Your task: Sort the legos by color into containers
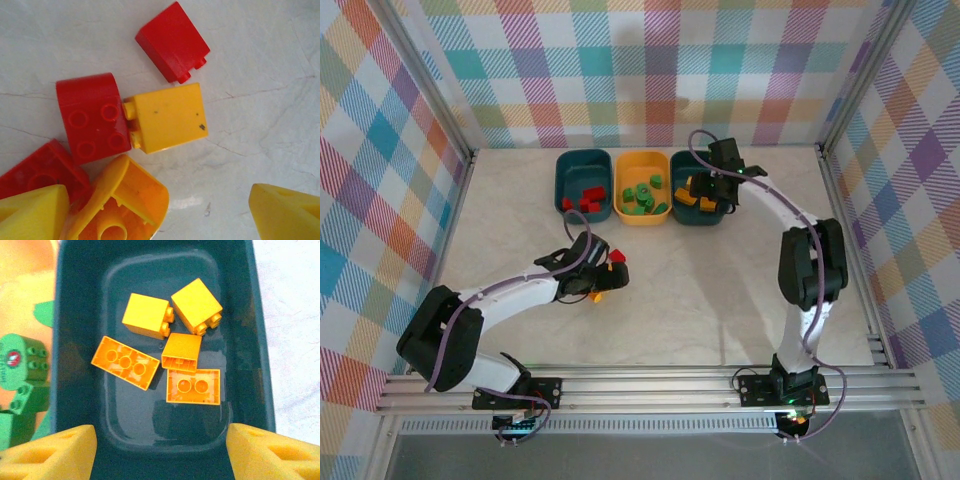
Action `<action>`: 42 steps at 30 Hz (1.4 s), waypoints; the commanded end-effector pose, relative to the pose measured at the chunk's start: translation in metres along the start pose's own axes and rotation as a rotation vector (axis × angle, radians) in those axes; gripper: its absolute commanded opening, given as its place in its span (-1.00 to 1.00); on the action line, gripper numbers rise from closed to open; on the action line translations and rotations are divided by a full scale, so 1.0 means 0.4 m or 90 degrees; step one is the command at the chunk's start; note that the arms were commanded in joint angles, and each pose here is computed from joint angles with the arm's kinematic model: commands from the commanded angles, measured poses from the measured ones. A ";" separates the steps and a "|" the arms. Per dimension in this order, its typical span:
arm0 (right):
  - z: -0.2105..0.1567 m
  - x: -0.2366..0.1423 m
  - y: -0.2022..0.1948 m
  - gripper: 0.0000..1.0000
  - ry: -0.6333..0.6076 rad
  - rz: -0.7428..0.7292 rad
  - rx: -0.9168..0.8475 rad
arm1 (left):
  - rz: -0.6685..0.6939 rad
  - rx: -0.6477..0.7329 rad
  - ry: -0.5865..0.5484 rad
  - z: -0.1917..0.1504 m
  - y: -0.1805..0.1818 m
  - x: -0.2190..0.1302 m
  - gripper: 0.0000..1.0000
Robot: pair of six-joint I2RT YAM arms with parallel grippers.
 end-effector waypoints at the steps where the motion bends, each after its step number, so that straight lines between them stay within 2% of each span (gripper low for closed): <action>1: 0.001 -0.041 0.017 0.39 -0.026 0.042 0.013 | -0.032 0.006 -0.005 -0.017 -0.025 -0.016 0.85; 9: -0.037 -0.040 0.002 0.40 -0.004 0.049 0.022 | -0.050 0.020 0.010 -0.040 -0.060 -0.010 0.85; 15: -0.073 -0.069 -0.012 0.40 0.000 0.069 0.034 | 0.088 0.017 0.056 -0.057 -0.017 0.012 0.84; 19: -0.125 -0.098 -0.013 0.39 0.012 0.090 0.031 | 0.126 0.015 0.070 -0.060 -0.005 0.031 0.79; 21: -0.161 -0.114 -0.016 0.39 0.017 0.102 0.030 | 0.120 0.014 0.079 -0.063 -0.010 0.049 0.67; 25: -0.229 -0.143 -0.046 0.39 0.022 0.123 0.049 | 0.082 0.021 0.074 -0.055 -0.036 0.065 0.04; 27: -0.269 -0.153 -0.084 0.39 0.018 0.106 0.059 | 0.078 0.036 0.067 -0.044 -0.051 0.061 -0.15; 31: -0.337 -0.173 -0.154 0.39 0.006 0.062 0.074 | 0.062 0.064 0.049 -0.024 -0.088 0.042 -0.26; 36: -0.404 -0.199 -0.253 0.44 -0.055 -0.014 0.135 | 0.003 0.093 0.031 0.014 -0.168 0.020 -0.37; 38: -0.432 -0.192 -0.291 0.52 -0.064 -0.040 0.171 | -0.018 0.099 0.017 0.054 -0.206 0.022 -0.41; 40: -0.458 -0.184 -0.308 0.52 -0.045 -0.049 0.200 | -0.040 0.101 -0.004 0.109 -0.251 0.041 -0.45; 42: -0.475 -0.180 -0.302 0.52 -0.020 -0.023 0.208 | -0.060 0.113 -0.033 0.164 -0.302 0.065 -0.46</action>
Point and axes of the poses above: each hand's point on the last joint's axis, 136 mm out from that joint toward the fingers, its own x axis out along the fingers, its own y axis along the line the jaws close on, z = x × y, the point moved 7 cm from there along -x, back along the fingers, and after that the axes turned 10 degrees about x, right-handed, at the moved point
